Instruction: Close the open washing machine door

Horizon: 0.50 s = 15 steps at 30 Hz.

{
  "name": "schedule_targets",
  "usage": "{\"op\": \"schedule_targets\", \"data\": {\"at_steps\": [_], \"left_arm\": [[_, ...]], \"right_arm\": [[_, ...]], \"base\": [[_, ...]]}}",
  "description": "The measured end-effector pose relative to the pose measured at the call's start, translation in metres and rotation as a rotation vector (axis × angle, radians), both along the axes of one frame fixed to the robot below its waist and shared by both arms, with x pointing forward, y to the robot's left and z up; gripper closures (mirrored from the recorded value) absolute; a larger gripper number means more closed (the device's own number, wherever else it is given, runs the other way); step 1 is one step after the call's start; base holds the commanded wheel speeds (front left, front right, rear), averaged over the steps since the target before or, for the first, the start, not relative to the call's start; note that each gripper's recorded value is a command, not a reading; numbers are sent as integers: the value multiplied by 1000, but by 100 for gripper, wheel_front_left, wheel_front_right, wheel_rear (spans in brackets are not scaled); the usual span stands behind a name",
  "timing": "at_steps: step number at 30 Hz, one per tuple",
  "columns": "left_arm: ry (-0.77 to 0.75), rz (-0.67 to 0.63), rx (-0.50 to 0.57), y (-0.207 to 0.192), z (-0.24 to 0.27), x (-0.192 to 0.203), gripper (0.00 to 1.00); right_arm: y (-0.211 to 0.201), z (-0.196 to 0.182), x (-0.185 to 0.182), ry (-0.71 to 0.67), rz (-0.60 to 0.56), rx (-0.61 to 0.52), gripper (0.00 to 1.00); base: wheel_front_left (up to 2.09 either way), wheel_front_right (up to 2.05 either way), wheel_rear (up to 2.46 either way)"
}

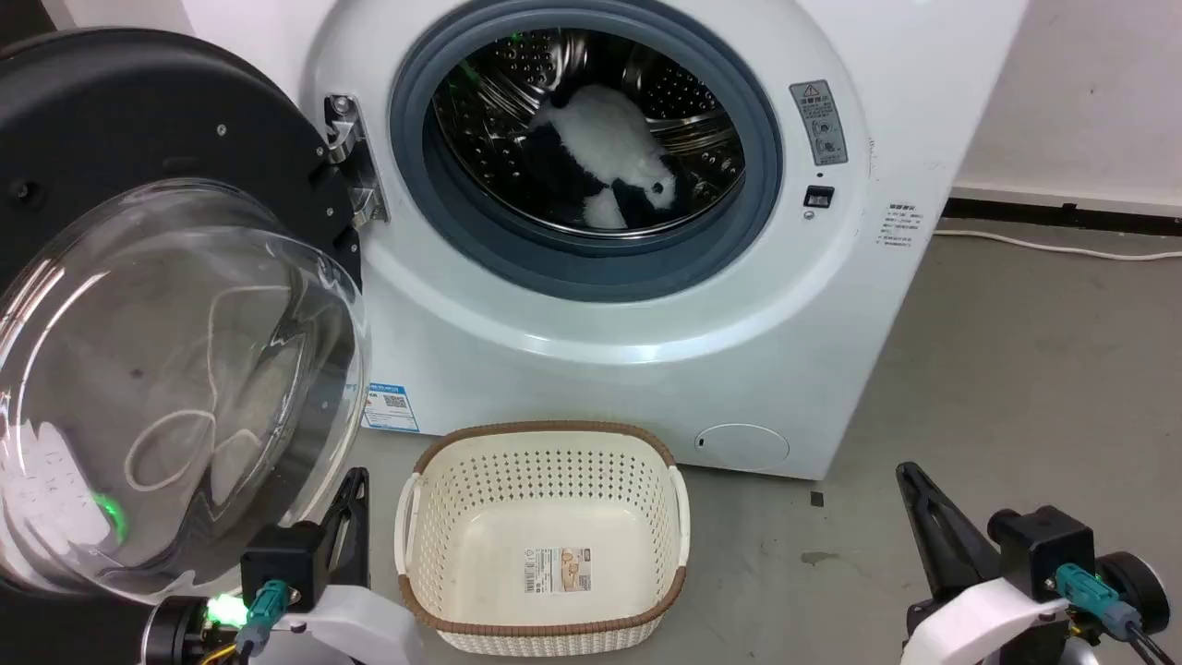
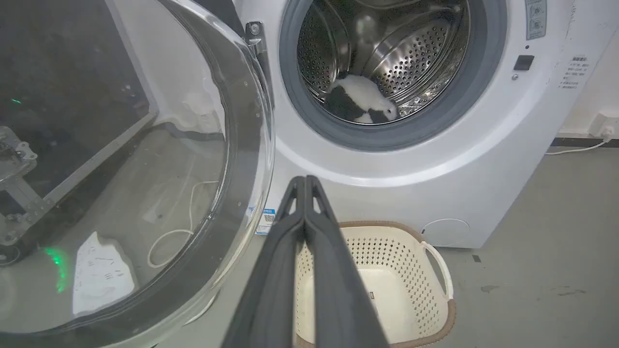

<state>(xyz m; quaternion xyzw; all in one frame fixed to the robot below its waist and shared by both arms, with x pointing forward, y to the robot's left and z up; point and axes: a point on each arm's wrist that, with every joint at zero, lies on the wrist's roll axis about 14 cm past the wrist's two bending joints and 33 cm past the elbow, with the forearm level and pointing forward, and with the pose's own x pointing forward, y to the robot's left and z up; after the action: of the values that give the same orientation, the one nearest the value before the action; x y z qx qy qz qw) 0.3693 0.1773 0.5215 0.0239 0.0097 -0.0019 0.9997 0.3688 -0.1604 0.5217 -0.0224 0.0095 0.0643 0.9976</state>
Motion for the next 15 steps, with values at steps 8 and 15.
{"op": "schedule_targets", "data": {"at_steps": [8,15], "left_arm": [[0,0,0,0,0,0,100],[0,0,0,0,0,0,100]], "right_arm": [[0,0,0,0,0,0,100],[0,0,0,0,0,0,100]], "base": [[0,0,0],[0,0,0]]}}
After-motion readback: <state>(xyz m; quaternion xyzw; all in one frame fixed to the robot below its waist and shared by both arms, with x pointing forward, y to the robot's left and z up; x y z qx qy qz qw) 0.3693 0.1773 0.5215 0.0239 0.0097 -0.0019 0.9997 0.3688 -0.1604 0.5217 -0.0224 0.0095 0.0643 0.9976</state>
